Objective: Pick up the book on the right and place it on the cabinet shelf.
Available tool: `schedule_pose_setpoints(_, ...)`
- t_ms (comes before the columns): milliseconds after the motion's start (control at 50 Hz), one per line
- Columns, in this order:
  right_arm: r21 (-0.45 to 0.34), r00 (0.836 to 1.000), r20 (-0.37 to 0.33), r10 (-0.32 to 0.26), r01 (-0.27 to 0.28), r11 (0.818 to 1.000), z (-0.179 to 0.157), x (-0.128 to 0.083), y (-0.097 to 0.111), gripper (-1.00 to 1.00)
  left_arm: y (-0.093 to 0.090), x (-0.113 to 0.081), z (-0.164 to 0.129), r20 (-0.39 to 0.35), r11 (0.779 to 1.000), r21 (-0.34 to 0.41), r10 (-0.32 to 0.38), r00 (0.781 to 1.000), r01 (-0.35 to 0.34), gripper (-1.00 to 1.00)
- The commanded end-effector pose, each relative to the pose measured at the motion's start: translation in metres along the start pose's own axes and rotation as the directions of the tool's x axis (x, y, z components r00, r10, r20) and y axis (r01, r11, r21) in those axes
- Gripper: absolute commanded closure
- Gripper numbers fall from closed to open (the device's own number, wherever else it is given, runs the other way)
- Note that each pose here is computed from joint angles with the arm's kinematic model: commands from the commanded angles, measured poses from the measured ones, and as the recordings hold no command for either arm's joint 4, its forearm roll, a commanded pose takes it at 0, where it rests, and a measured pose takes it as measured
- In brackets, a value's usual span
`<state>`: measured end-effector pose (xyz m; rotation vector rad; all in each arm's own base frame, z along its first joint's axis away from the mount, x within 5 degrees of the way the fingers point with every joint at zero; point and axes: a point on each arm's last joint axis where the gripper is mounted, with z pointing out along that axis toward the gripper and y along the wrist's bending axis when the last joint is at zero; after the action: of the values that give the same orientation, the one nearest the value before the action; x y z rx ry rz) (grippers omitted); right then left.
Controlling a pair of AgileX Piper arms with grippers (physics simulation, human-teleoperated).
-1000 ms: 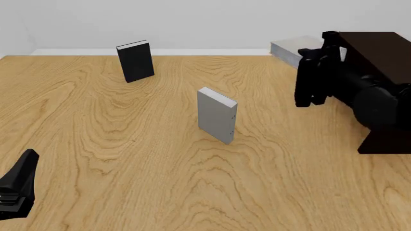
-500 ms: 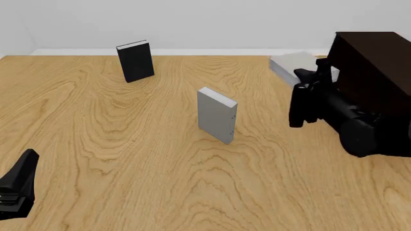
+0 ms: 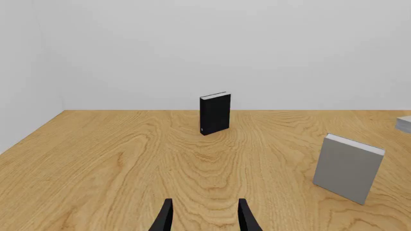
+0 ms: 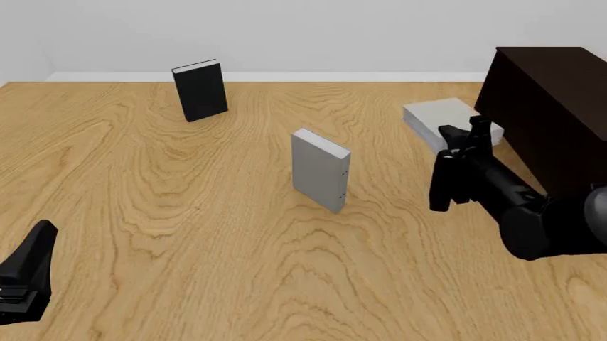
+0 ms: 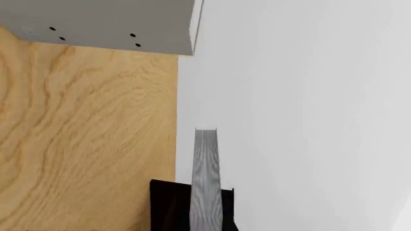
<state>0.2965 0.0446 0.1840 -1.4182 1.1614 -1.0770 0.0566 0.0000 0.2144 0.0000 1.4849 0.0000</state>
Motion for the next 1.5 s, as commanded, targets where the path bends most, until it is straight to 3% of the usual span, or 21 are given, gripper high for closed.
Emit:
schedule_pose_setpoints(20,0.038,1.000,-0.021,0.019,-0.018,0.999,-0.001,0.007,0.007,1.00,0.000,0.000,0.000,0.000,1.000,0.000,0.000,1.000,0.000,-1.00)
schedule_pose_setpoints(100,0.042,0.999,-0.042,0.024,-0.022,0.999,0.000,0.013,0.006,1.00,0.000,0.000,0.000,0.000,1.000,0.000,0.000,1.000,0.000,-1.00)
schedule_pose_setpoints(140,0.045,0.997,-0.061,0.057,-0.054,0.998,-0.001,0.019,0.001,1.00,0.000,0.000,0.000,0.000,1.000,0.000,0.000,1.000,0.000,-1.00)
schedule_pose_setpoints(240,0.046,0.995,-0.086,0.054,-0.051,0.998,0.003,0.027,0.009,1.00,0.000,0.000,0.000,0.000,1.000,0.000,0.000,1.000,0.000,-1.00)
schedule_pose_setpoints(260,0.035,0.996,-0.089,0.031,-0.028,0.999,0.003,0.027,0.016,1.00,0.000,0.000,0.000,0.000,1.000,0.000,0.000,1.000,0.000,-1.00)
schedule_pose_setpoints(360,0.046,0.993,-0.105,0.060,-0.055,0.997,0.005,0.033,0.013,1.00,0.000,0.000,0.000,0.000,1.000,0.000,0.000,1.000,0.000,-1.00)
schedule_pose_setpoints(420,0.053,0.992,-0.120,0.044,-0.038,0.998,0.007,0.037,0.016,1.00,0.000,0.000,0.000,0.000,1.000,0.000,0.000,1.000,0.000,-1.00)
schedule_pose_setpoints(500,0.053,0.987,-0.135,0.091,-0.084,0.995,0.005,0.043,0.009,1.00,0.000,0.000,0.000,0.000,1.000,0.000,0.000,1.000,0.000,-1.00)
schedule_pose_setpoints(540,0.057,0.988,-0.141,0.070,-0.062,0.996,0.006,0.044,0.015,1.00,0.000,0.000,0.000,0.000,1.000,0.000,0.000,1.000,0.000,-1.00)
schedule_pose_setpoints(560,0.064,0.984,-0.149,0.093,-0.085,0.994,0.005,0.047,0.012,1.00,0.000,0.000,0.000,0.000,1.000,0.000,0.000,1.000,0.000,-1.00)
schedule_pose_setpoints(680,0.058,0.980,-0.165,0.107,-0.099,0.993,0.006,0.052,0.016,1.00,0.000,0.000,0.000,0.000,1.000,0.000,0.000,1.000,0.000,-1.00)
schedule_pose_setpoints(1020,0.069,0.975,-0.197,0.104,-0.092,0.993,0.009,0.063,0.019,1.00,0.000,0.000,0.000,0.000,1.000,0.000,0.000,1.000,0.000,-1.00)
schedule_pose_setpoints(1260,0.115,0.972,-0.221,0.077,-0.052,0.992,0.011,0.071,0.019,1.00,0.000,0.000,0.000,0.000,1.000,0.000,0.000,1.000,0.000,-1.00)
schedule_pose_setpoints(1500,0.102,0.963,-0.252,0.092,-0.068,0.992,0.014,0.082,0.021,1.00,0.000,0.000,0.000,0.000,1.000,0.000,0.000,1.000,0.000,-1.00)
